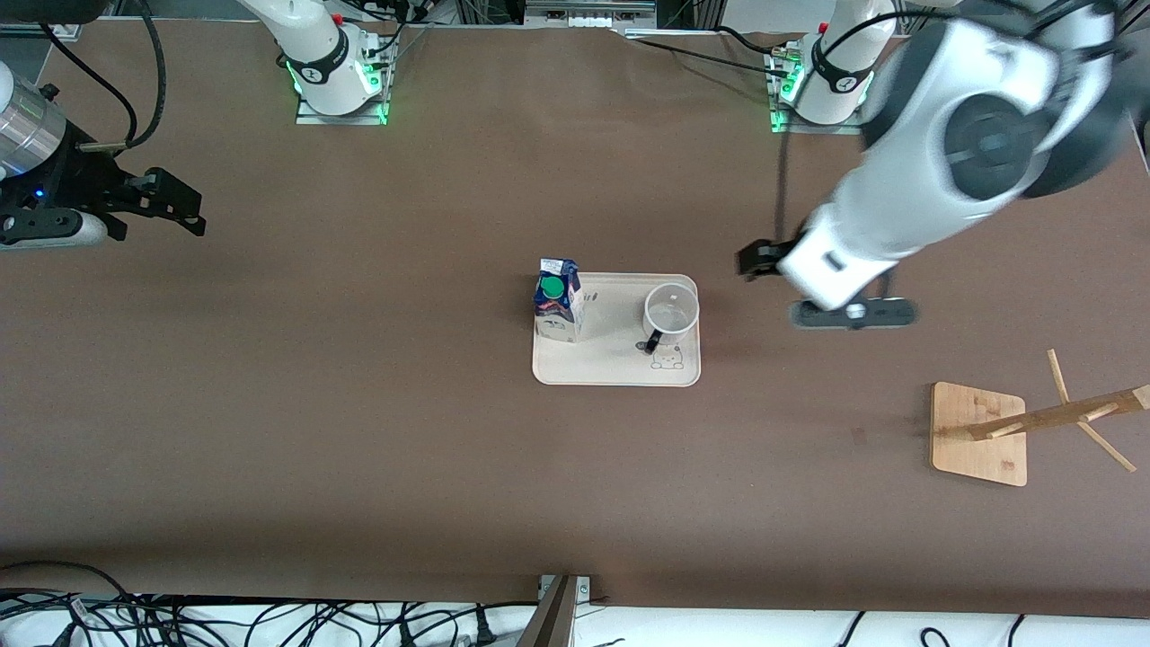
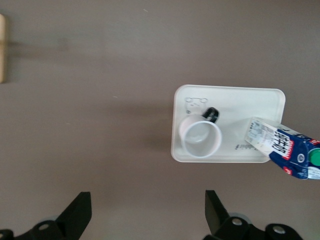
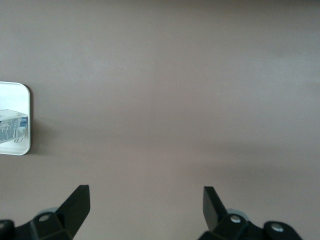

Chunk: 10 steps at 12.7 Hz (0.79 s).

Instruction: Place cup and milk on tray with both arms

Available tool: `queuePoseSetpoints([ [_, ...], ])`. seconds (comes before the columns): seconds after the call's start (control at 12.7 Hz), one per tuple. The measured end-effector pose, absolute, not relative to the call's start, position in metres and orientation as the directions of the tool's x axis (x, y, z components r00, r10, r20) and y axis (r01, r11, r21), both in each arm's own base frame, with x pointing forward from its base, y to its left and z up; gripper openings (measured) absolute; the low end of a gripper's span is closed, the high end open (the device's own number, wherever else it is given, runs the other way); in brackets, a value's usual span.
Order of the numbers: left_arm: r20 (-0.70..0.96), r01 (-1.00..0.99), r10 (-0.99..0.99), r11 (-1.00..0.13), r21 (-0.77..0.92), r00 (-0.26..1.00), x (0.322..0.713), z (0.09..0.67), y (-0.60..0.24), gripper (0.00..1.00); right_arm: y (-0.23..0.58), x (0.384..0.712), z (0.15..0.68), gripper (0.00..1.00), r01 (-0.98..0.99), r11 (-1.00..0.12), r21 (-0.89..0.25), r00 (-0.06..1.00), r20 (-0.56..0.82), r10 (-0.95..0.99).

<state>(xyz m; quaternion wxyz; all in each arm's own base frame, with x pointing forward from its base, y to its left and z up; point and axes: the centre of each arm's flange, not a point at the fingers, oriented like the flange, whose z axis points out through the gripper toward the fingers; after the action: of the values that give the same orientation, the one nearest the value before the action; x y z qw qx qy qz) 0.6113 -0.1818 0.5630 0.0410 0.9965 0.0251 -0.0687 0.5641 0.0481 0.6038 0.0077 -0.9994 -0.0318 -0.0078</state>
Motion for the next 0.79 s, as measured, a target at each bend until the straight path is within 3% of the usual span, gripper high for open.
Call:
queuePoseSetpoints([
  [0.32,-0.043,0.054,0.054,-0.999,0.003,0.998,0.61,0.605,-0.036,1.0,0.048,0.564,0.604,1.0,0.064,-0.998,-0.015,0.998,0.016,0.064],
  [0.79,-0.069,0.081,0.081,-0.997,-0.002,0.994,0.589,0.576,-0.007,1.0,0.048,0.565,0.604,1.0,0.064,-0.998,-0.015,0.998,0.024,0.064],
])
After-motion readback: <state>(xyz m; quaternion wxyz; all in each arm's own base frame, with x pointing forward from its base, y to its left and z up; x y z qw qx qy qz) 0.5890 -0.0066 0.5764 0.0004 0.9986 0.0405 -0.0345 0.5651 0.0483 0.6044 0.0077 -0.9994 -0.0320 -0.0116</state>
